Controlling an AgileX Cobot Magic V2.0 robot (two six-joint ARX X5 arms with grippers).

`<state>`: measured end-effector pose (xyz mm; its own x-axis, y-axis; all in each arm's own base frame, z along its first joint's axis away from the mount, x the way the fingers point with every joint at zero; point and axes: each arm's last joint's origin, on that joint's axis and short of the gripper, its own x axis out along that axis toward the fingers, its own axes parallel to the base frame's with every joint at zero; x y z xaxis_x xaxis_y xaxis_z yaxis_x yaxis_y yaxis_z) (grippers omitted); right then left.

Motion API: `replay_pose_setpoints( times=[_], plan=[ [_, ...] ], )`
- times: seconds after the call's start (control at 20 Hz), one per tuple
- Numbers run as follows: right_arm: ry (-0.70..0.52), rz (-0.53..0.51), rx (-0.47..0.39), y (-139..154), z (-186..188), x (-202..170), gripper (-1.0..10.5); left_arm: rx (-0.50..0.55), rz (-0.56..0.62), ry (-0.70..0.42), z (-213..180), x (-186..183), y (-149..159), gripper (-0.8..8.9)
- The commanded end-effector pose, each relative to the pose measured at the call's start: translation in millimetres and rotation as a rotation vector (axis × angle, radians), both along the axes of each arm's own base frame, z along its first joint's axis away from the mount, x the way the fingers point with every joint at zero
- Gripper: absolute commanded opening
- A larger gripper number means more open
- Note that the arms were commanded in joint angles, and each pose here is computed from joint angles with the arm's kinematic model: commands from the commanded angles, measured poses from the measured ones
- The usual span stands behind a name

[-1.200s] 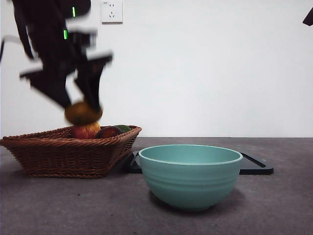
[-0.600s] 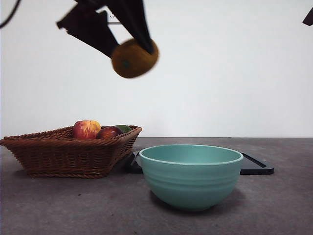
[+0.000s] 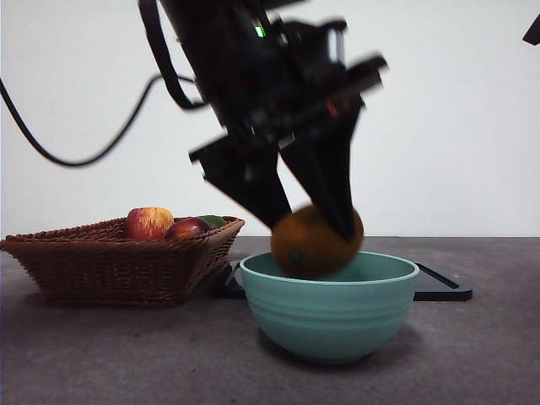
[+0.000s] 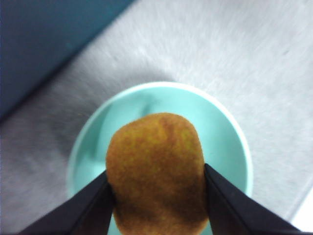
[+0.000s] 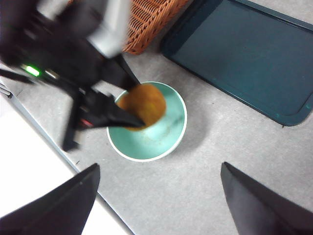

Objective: Pick up the wifruite, put it on the bowl, pick up the plate, put it on desk

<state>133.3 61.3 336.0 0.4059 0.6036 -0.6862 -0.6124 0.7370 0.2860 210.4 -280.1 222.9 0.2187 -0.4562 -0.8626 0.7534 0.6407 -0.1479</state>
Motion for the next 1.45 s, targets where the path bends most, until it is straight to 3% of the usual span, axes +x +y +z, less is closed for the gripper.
replay_pose_setpoints(
  times=[0.05,0.25,0.4,0.8,1.1,1.45],
  plan=[
    [-0.012,-0.002,0.01,1,4,1,4.0,0.011,-0.021,0.008,-13,1,-13,1.56],
    [-0.012,-0.002,0.01,1,4,1,4.0,0.035,-0.03,0.023,-27,3,-19,1.86],
    [-0.012,-0.002,0.01,1,4,1,4.0,0.038,-0.03,0.026,-29,3,-19,3.46],
    [-0.012,-0.002,0.01,1,4,1,4.0,0.02,-0.023,0.018,-22,2,-18,3.49],
    [-0.012,-0.002,0.01,1,4,1,4.0,-0.113,-0.009,-0.081,38,-8,4,3.49],
    [-0.012,-0.002,0.01,1,4,1,4.0,-0.256,0.128,-0.216,116,-17,80,3.47]
  ],
)
